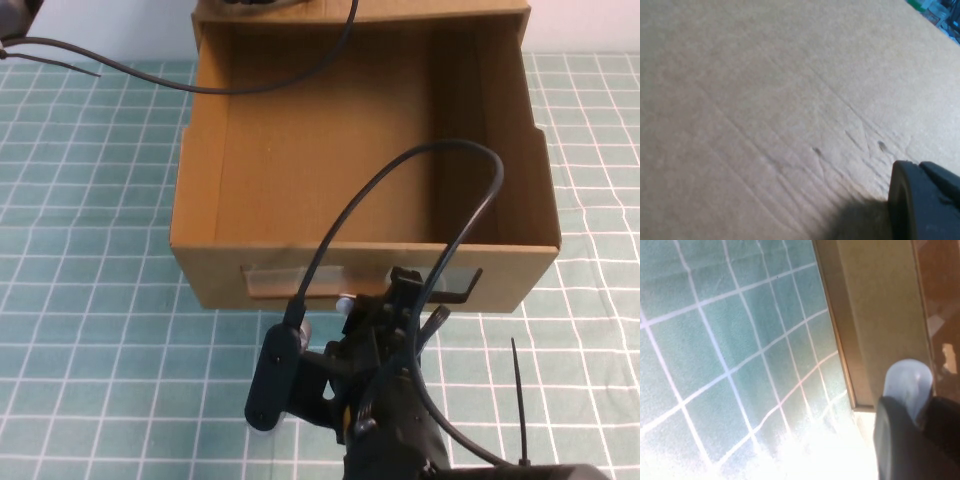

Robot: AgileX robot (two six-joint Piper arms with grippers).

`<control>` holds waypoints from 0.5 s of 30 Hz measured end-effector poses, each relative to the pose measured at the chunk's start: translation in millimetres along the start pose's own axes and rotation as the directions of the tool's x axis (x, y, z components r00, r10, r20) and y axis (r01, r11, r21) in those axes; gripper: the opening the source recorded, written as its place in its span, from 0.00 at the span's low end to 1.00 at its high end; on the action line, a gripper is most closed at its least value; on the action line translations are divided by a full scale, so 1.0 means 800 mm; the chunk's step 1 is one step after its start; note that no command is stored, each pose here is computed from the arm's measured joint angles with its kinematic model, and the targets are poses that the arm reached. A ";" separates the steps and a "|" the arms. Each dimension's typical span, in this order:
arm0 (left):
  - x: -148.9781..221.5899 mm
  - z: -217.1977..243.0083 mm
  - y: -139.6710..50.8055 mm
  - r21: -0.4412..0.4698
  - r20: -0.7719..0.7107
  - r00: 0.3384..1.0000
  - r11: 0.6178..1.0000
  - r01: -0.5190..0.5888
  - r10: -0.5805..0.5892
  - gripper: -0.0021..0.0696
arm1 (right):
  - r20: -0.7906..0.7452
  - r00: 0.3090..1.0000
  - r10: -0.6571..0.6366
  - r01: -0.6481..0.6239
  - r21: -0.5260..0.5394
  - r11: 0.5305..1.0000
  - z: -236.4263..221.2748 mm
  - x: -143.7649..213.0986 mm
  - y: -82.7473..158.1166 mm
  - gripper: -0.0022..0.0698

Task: Open the shoe box
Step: 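Pull the top drawer of the cardboard box fully open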

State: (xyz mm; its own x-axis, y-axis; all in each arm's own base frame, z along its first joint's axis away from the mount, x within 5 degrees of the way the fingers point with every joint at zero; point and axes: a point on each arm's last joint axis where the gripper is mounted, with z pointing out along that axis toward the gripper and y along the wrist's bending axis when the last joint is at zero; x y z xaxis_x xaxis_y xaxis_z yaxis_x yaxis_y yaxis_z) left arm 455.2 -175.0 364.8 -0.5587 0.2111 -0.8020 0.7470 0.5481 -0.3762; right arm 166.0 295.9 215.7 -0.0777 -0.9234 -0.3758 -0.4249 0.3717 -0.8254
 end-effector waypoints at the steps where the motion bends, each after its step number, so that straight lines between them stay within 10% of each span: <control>1: 0.000 0.000 0.000 0.000 0.000 1.000 1.000 0.000 0.000 0.02 | 0.003 1.000 0.005 -0.005 0.002 1.000 0.000 0.000 0.000 0.16; 8: 0.000 0.000 0.000 -0.002 0.003 1.000 1.000 -0.006 0.006 0.02 | 0.062 0.993 0.102 -0.103 0.015 0.995 0.000 -0.004 0.000 0.21; 15: -0.004 -0.003 -0.003 0.001 0.011 1.000 1.000 -0.016 0.016 0.02 | 0.128 0.984 0.127 -0.127 -0.012 0.992 -0.003 -0.011 0.004 0.53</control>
State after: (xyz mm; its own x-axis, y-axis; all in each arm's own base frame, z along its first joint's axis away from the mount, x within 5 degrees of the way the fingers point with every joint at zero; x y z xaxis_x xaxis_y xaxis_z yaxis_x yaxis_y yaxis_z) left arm 454.5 -175.0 369.4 -0.5426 0.2107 -0.8131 0.7561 0.5441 -0.3637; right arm 163.4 305.0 217.5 -0.0154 -0.8487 -0.5287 -0.4224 0.4848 -0.7659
